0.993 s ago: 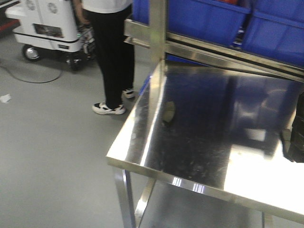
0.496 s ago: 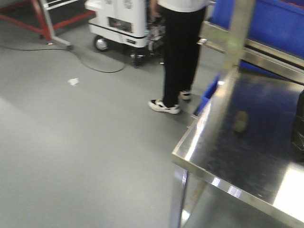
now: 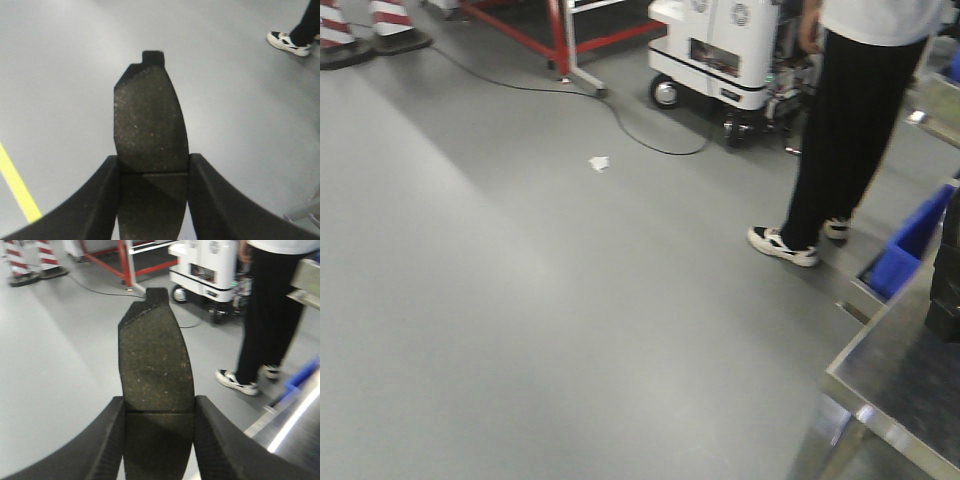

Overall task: Move and align brake pads A on conveyor
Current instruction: 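Turn the base away from the table holding both pads, then drive along the yellow floor line past the striped cones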

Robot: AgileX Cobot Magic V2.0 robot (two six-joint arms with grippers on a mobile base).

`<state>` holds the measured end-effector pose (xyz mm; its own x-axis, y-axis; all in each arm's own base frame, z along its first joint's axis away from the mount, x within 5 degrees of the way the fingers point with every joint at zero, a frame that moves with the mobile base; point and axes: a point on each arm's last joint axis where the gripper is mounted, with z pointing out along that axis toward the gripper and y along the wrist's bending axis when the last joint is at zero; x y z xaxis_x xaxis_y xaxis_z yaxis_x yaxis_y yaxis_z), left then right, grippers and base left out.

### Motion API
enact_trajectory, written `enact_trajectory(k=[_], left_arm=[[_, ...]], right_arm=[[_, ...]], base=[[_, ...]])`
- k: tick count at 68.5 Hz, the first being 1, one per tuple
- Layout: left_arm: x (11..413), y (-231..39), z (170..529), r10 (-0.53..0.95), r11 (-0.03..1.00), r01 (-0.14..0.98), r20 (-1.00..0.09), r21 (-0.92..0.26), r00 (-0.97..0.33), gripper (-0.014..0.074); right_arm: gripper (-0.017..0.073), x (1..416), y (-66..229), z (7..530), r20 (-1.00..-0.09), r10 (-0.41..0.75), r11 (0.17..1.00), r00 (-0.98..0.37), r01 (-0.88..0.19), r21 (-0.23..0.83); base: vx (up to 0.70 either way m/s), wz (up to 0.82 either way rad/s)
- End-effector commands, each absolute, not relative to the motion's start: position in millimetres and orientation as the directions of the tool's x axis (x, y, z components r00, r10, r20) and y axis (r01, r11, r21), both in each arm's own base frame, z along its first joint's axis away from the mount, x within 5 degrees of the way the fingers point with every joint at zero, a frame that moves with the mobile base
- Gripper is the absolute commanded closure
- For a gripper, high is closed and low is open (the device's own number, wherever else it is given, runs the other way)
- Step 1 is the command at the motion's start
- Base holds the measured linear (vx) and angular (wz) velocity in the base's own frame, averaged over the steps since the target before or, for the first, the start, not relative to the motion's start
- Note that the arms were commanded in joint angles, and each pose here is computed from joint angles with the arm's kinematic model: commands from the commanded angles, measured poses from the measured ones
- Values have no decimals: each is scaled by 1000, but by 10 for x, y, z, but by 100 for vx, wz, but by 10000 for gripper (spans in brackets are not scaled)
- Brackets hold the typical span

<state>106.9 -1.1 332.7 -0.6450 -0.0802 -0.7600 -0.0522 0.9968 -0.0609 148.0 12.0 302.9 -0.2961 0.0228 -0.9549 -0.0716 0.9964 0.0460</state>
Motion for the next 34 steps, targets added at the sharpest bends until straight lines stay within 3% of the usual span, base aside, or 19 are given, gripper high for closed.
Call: enact_trajectory(k=[1,34], left_arm=[[1105,-18,3466,-80,997,-39,-821,-70,-566,459],[1105,-18,3466,-80,997,-39,-821,-70,-566,459]], right_arm=[[526,1503,110,3239,-986,26,997,-164,-69,38],[526,1503,110,3239,-986,26,997,-164,-69,38]], base=[[6,48],[9,61]])
